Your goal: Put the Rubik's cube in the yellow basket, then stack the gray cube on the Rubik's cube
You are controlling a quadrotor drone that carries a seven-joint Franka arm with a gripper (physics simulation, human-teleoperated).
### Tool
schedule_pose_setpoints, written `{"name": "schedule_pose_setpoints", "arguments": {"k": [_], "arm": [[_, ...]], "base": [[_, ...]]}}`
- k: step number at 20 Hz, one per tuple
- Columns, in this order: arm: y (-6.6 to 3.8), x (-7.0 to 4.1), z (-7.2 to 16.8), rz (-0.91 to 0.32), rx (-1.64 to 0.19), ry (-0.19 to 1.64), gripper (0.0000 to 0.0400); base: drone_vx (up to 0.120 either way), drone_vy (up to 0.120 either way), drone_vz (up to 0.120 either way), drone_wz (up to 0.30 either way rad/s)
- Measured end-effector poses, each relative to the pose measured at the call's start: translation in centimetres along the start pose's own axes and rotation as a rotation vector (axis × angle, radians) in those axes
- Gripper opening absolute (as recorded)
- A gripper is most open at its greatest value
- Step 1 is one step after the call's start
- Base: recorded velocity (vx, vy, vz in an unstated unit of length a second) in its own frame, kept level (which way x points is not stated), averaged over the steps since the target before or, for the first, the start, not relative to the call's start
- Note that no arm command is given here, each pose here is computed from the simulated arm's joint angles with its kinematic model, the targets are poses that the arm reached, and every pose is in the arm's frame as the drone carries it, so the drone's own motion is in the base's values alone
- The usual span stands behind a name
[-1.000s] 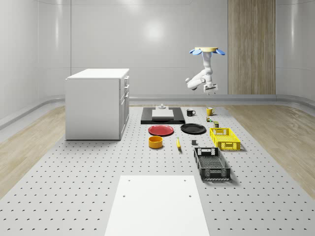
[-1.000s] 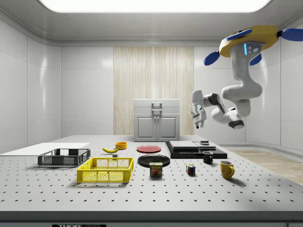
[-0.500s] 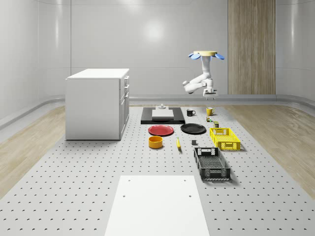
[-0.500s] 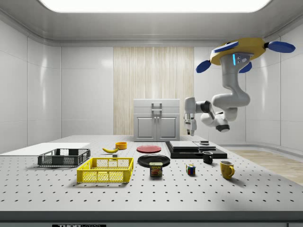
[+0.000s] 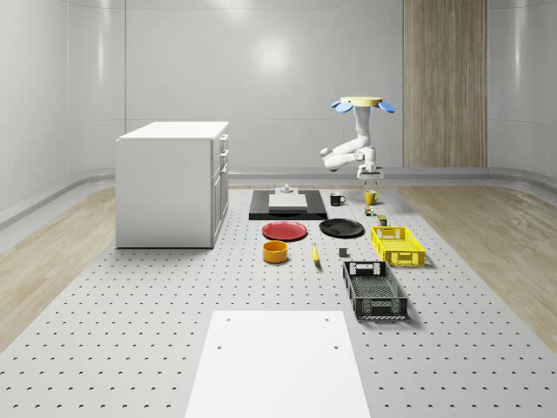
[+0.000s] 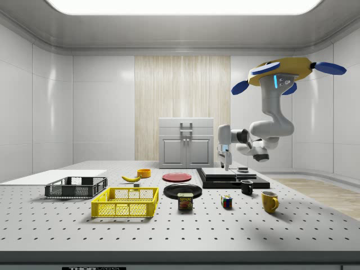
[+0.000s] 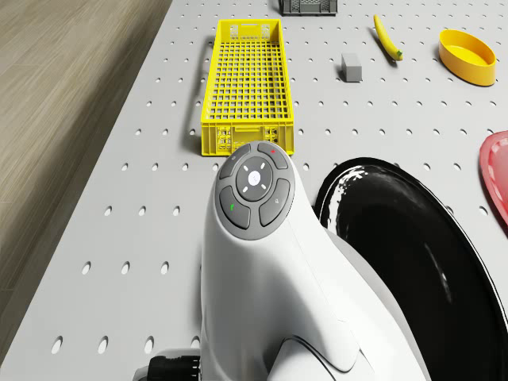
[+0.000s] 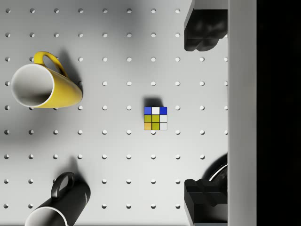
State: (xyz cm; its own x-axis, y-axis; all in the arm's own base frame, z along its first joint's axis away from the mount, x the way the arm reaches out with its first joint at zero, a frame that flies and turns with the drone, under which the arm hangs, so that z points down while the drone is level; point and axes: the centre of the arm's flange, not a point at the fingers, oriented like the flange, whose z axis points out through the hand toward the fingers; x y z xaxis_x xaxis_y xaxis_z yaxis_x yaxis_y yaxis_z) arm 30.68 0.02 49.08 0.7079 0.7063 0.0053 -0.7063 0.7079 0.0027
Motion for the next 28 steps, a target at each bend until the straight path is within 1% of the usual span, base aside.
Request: {"name": "schedule_pose_setpoints", "arguments": {"k": [3,9,12,28], "arm": [[-0.01,-0.01,0.00,0.000,-0.001,0.001,0.0400],[-0.02,-0.02,0.00,0.000,-0.002,0.003,0.0400],[-0.02,-0.03,0.00,0.000,-0.003,0.003,0.0400],[-0.02,-0.02,-0.01,0.000,-0.003,0.003,0.0400]], "base": [[0.000,-0.053,-0.120,0.000],[0.000,0.000,-0.120,0.000],[-0.093,0.000,-0.120,0.000],[0.000,0.000,-0.120,0.000]]}}
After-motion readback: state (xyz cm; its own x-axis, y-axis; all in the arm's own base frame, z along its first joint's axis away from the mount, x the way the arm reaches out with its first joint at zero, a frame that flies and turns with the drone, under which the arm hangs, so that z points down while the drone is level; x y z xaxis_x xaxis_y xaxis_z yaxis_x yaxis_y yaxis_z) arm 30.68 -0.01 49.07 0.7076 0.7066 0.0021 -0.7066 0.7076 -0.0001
